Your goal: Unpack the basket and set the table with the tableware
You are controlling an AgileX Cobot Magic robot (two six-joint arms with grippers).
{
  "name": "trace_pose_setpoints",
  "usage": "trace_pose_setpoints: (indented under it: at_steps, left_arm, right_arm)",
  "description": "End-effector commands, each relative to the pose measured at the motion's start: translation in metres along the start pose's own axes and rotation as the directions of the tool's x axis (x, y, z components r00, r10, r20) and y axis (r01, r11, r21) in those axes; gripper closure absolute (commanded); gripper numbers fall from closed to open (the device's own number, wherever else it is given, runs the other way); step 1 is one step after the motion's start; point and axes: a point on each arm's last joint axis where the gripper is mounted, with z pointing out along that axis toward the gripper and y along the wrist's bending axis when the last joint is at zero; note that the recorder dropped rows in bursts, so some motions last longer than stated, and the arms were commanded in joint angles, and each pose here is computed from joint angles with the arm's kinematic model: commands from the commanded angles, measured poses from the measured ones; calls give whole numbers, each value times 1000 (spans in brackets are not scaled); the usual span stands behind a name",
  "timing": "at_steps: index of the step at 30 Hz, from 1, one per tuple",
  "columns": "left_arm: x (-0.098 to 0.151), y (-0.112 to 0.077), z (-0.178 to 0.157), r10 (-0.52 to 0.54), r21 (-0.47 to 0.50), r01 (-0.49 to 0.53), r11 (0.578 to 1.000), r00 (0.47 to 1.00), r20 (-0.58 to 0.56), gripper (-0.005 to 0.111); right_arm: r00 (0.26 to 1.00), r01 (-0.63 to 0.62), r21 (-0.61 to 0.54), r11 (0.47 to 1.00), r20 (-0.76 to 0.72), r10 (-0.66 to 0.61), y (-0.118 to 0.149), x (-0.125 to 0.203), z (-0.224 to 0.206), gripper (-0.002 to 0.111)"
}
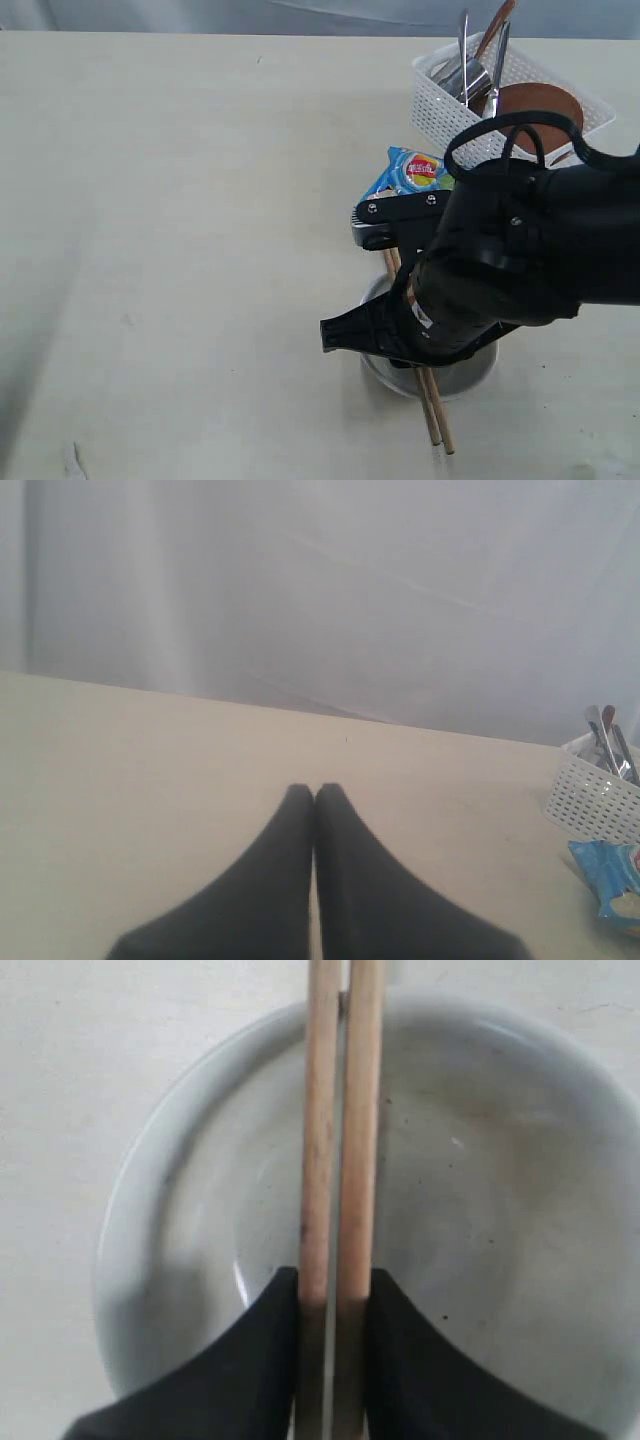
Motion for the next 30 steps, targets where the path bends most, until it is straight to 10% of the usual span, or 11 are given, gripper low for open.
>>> trace_pose_setpoints:
  at_steps: [1,30]
  left_arm:
    - [1,0,0,15,1,-15,1000,1000,-2,107]
    - [1,0,0,15,1,-15,1000,1000,-1,107]
  right_arm:
    - [1000,-2,3,1000,0,2,0,0,0,88]
    - [997,-79,8,997,-5,79,-1,0,0,109]
